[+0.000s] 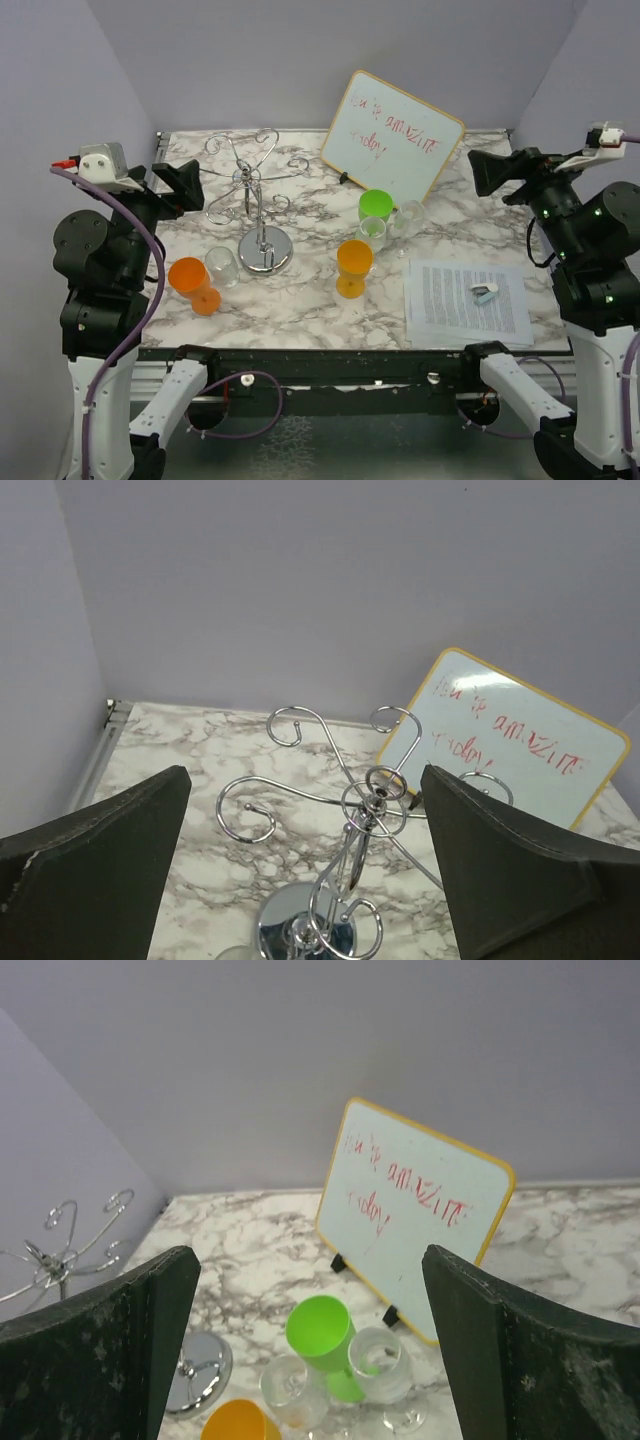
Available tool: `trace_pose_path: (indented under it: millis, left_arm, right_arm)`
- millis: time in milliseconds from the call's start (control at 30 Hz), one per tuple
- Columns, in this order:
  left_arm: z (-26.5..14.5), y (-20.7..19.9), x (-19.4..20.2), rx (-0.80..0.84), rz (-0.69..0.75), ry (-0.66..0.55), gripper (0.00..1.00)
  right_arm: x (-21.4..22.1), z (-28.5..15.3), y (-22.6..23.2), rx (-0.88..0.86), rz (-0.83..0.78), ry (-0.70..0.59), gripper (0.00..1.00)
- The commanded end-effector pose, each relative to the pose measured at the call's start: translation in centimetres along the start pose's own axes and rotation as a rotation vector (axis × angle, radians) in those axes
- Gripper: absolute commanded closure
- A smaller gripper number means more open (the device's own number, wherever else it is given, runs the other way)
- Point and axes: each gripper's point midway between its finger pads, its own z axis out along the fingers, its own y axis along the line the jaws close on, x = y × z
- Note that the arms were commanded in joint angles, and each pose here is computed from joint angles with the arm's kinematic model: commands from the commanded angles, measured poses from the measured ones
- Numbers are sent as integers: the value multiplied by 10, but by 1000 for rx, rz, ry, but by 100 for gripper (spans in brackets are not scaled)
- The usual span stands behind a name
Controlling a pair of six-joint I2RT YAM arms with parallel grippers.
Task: Place the wine glass upside down on the wine glass rack
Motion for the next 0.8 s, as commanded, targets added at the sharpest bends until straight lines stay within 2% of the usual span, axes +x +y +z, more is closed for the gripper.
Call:
trace_pose_path:
  millis: [0,100,167,367,567,767]
  left_arm:
    - [-3,-10,14,59,-25,38,1]
    - [-4,-13,21,80,-35,51,1]
    - [-5,-24,28,150,-24,72,1]
    - [-13,-51,41,324,-23,94,1]
    - [-15,-68,50,422,-53,120,1]
    - [-12,-76,59,471,-69,156,1]
  right_arm:
    - [62,13,-3,-28,70,208,0]
    - [103,21,-6,-50,107,333,0]
    - [127,24,-4,-82,127,404,1]
    - [173,34,3,-169,177,584,12]
    - [212,50,-12,-54,148,679,20]
    - [261,67,-5,36,11,780,29]
